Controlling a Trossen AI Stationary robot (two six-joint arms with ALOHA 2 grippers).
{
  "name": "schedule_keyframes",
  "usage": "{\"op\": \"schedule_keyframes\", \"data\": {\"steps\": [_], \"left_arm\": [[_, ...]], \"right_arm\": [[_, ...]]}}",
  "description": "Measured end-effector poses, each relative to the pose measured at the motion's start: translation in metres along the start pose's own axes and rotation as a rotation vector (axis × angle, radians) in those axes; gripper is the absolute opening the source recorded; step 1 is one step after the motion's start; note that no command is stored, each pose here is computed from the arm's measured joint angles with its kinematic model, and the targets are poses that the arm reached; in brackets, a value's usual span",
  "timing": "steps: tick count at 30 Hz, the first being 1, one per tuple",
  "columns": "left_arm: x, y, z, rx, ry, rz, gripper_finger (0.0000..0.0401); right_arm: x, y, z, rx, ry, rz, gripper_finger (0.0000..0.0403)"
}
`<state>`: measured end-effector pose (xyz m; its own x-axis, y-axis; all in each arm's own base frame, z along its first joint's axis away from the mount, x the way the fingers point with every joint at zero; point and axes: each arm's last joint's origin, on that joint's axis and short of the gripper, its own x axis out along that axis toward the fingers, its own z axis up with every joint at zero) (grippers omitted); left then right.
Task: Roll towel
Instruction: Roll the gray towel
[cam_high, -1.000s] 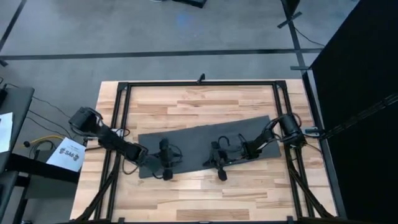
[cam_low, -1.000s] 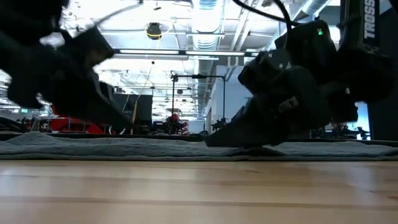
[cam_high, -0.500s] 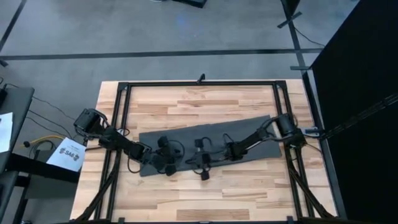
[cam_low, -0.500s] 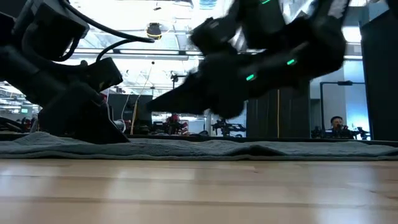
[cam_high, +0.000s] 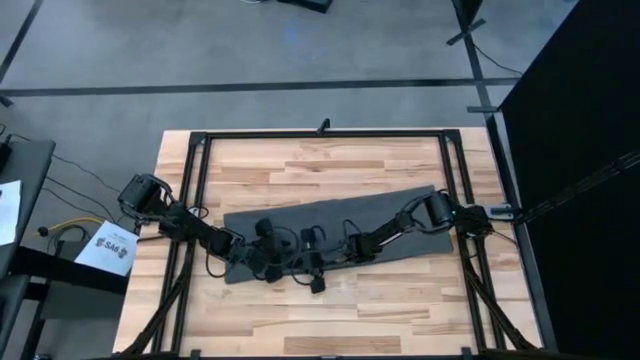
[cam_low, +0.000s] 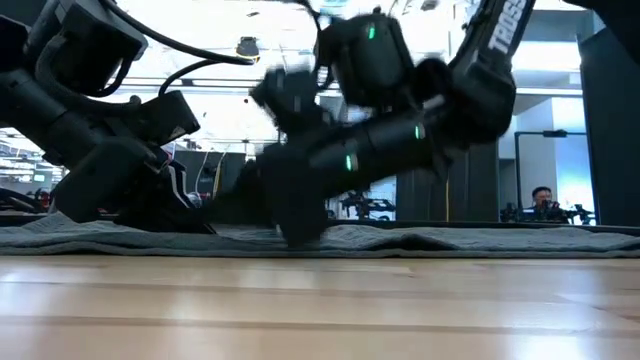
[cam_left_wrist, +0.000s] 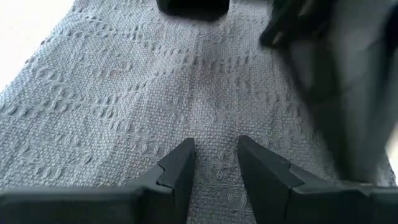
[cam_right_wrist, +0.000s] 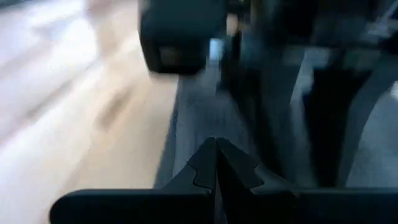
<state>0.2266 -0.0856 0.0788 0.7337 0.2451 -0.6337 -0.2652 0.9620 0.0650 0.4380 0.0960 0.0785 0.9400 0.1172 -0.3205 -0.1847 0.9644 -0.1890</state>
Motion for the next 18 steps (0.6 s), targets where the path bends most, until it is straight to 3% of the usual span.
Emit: {"op": "schedule_keyframes", "data": {"steps": [3,7,11,18], "left_arm": [[0.0,0.0,0.0,0.0,0.0,0.0,0.0114],[0.0,0.0,0.0,-0.001,0.001,-0.001,0.0114],[0.0,0.001,0.0,-0.002,0.002,-0.001,0.0114],[0.001,0.001,0.0,-0.006,0.002,-0.001,0.0114]], "right_arm": [[-0.001,-0.002,0.01,0.014,-0.043,-0.003,0.0],[0.004,0.002,-0.013,0.058,0.035,0.021,0.0],[0.006,0.003,-0.018,0.057,0.045,0.023,0.0],[0.007,0.006,0.003,0.013,-0.017,0.037,0.0]]}}
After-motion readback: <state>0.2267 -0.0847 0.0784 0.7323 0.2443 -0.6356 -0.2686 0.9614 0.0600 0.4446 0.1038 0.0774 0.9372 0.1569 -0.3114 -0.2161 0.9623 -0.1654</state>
